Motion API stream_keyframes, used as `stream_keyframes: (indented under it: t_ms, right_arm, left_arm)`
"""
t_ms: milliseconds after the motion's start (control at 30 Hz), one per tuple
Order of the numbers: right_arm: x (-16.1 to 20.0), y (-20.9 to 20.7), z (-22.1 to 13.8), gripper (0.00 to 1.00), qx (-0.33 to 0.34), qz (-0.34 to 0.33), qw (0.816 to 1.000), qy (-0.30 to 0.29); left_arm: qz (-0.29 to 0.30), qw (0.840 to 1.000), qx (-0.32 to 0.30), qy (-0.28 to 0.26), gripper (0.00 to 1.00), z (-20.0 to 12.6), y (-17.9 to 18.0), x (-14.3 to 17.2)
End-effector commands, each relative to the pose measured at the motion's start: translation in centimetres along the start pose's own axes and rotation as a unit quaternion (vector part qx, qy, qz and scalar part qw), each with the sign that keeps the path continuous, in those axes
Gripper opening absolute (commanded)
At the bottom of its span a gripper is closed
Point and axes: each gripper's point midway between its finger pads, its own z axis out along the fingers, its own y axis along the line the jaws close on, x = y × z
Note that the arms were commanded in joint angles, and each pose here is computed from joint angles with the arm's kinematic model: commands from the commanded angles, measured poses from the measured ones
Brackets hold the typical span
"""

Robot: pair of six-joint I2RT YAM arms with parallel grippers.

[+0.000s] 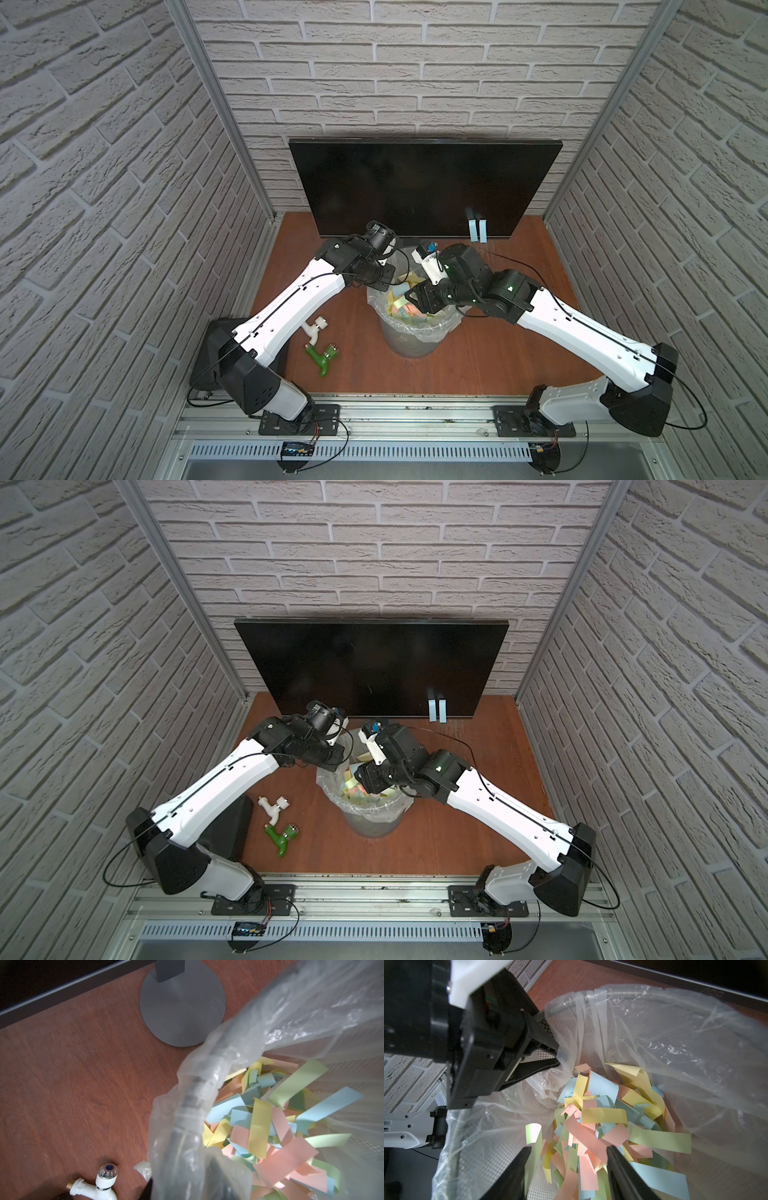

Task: Remove the sticky note from the monitor
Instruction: Place the sticky note in the trash bin.

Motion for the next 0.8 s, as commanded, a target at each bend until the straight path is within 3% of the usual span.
stream_keyframes:
  t_ms: [0, 400, 633, 767]
  right_arm:
    - [-0.1, -0.3, 1.1, 0.61, 0.018, -0.011, 1.000, 0.009]
    - [-1.2, -4.1, 0.4, 0.63, 0.146, -0.034, 0.989, -0.006]
    - [-2.0, -3.9, -0.8, 0.63, 0.143, -0.035, 0.989, -0.032]
    - [-2.9, -2.2, -1.8, 0.63, 0.097, -0.033, 0.993, -0.058]
  left_arm:
    - [-0.004, 1.000, 0.006, -0.020, 0.34, -0.7, -0.2, -0.4]
    - [-0.003, 1.000, 0.005, -0.017, 0.34, -0.6, -0.2, -0.2]
    - [-0.003, 1.000, 0.005, -0.017, 0.34, -0.5, -0.2, -0.2]
    - [-0.003, 1.000, 0.005, -0.017, 0.34, -0.5, -0.2, -0.3]
